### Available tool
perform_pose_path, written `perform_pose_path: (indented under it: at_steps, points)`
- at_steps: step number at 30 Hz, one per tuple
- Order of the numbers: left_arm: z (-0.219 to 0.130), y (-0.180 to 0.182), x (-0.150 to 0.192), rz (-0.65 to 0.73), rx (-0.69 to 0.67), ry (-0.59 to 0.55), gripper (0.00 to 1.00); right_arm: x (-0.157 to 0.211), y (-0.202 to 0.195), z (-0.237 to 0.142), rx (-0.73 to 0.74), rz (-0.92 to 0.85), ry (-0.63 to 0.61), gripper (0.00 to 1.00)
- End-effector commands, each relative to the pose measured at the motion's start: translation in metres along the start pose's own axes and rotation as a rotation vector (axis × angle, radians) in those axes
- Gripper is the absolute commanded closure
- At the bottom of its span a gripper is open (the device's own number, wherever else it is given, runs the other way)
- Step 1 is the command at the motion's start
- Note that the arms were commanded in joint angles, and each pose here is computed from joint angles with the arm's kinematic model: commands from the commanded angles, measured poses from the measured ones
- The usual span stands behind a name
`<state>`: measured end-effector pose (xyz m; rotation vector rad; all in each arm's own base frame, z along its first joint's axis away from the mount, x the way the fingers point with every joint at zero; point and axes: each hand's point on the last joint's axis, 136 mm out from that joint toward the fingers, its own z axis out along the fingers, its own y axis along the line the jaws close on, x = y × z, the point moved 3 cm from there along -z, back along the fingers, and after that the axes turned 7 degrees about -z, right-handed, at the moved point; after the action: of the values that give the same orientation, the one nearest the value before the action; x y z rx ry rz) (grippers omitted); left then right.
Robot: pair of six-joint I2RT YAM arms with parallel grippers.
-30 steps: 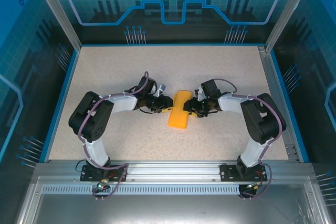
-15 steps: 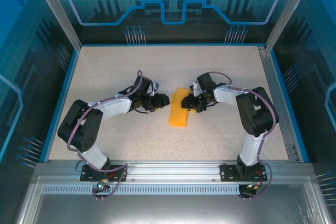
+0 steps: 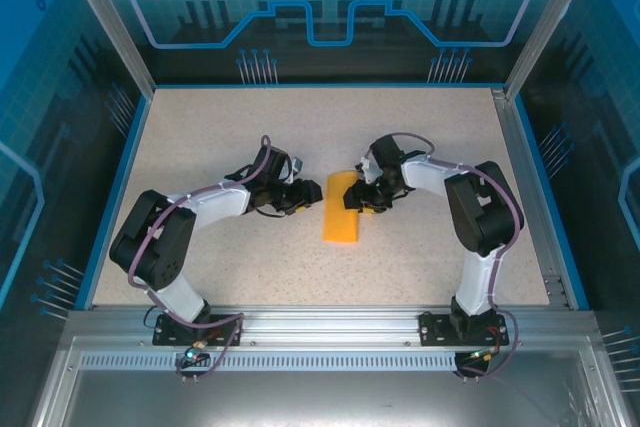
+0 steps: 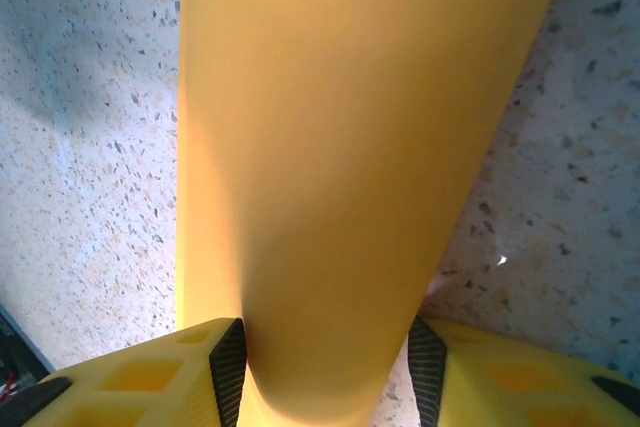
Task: Fold a paper plane with a square sheet of paper (pick it up from the middle)
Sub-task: Fold the square sheet of paper in half at the center of the table.
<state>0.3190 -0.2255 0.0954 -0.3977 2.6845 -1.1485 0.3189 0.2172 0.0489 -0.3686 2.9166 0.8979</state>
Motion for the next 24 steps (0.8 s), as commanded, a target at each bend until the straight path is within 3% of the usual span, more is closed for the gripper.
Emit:
perform_pose_path:
  at_steps: [1,24]
  points:
    - [0.0,-0.012,0.002,0.017,0.077,0.035,0.52,0.007,-0.004,0.009,0.044,0.009,0.061,0.5]
    - [0.045,-0.022,-0.001,-0.04,0.145,0.123,0.6,0.012,-0.012,0.02,0.099,0.053,0.1,0.49]
